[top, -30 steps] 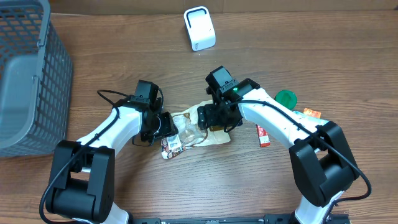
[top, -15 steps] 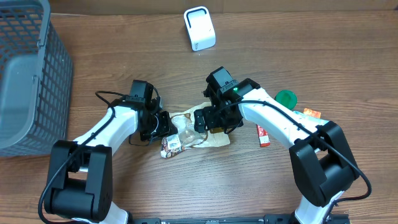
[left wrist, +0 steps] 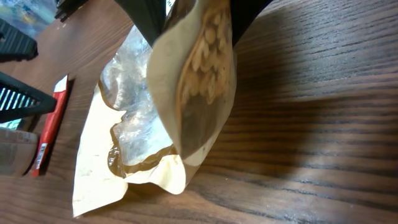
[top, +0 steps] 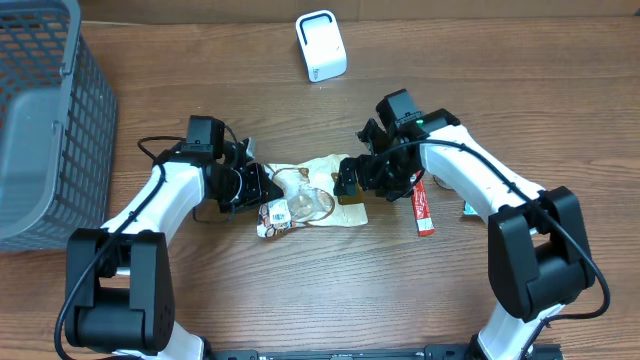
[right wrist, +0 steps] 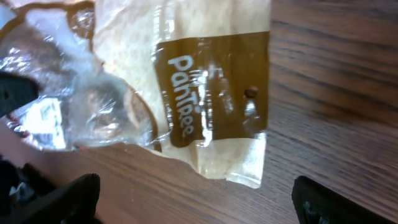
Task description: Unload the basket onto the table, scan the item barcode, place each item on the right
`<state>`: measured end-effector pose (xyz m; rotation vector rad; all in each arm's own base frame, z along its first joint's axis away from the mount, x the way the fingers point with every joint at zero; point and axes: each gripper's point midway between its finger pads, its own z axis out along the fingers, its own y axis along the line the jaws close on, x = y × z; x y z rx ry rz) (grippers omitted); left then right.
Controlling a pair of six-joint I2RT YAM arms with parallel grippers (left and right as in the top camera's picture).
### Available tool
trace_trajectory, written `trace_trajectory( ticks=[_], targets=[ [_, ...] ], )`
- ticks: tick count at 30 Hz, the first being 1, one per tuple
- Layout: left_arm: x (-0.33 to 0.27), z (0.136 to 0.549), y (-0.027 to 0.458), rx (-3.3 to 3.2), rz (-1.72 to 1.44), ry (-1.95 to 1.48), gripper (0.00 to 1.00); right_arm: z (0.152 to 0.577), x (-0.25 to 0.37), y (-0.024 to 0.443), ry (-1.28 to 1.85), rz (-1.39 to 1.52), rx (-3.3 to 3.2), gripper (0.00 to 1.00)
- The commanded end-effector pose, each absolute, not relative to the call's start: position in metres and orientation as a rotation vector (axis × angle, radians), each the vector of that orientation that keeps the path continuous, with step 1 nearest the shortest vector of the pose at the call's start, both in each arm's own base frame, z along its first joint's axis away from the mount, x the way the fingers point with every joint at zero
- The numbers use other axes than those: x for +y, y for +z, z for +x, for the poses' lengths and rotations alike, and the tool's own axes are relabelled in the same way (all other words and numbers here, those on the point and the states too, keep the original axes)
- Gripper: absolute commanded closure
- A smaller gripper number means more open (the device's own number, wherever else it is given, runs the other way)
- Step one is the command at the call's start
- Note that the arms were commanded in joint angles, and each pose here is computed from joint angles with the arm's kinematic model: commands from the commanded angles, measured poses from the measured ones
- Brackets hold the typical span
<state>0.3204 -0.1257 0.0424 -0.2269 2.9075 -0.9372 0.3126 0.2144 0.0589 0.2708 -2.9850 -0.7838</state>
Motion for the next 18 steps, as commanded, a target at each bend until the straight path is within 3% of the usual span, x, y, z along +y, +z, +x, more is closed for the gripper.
trace_trajectory(
  ticks=[1, 3, 10, 18],
  targets=[
    [-0.133, 0.329, 0.054, 2.860, -0.151, -1.003, 0.83, 0.307, 0.225, 0.073, -0.881, 0.355, -2.961, 0.00],
    [-0.134, 0.331, 0.056, 2.849, -0.154, -1.029, 0.83, 0.307, 0.225, 0.073, -0.881, 0.349, -2.960, 0.00],
    [-0.124, 0.331, 0.042, 2.903, -0.156, -0.822, 0.44, 0.304, 0.225, 0.072, -0.875, 0.347, -2.952, 0.00],
    [-0.129, 0.334, 0.030, 2.922, -0.152, -0.551, 0.37, 0.304, 0.223, 0.067, -0.851, 0.339, -2.961, 0.00]
  ],
)
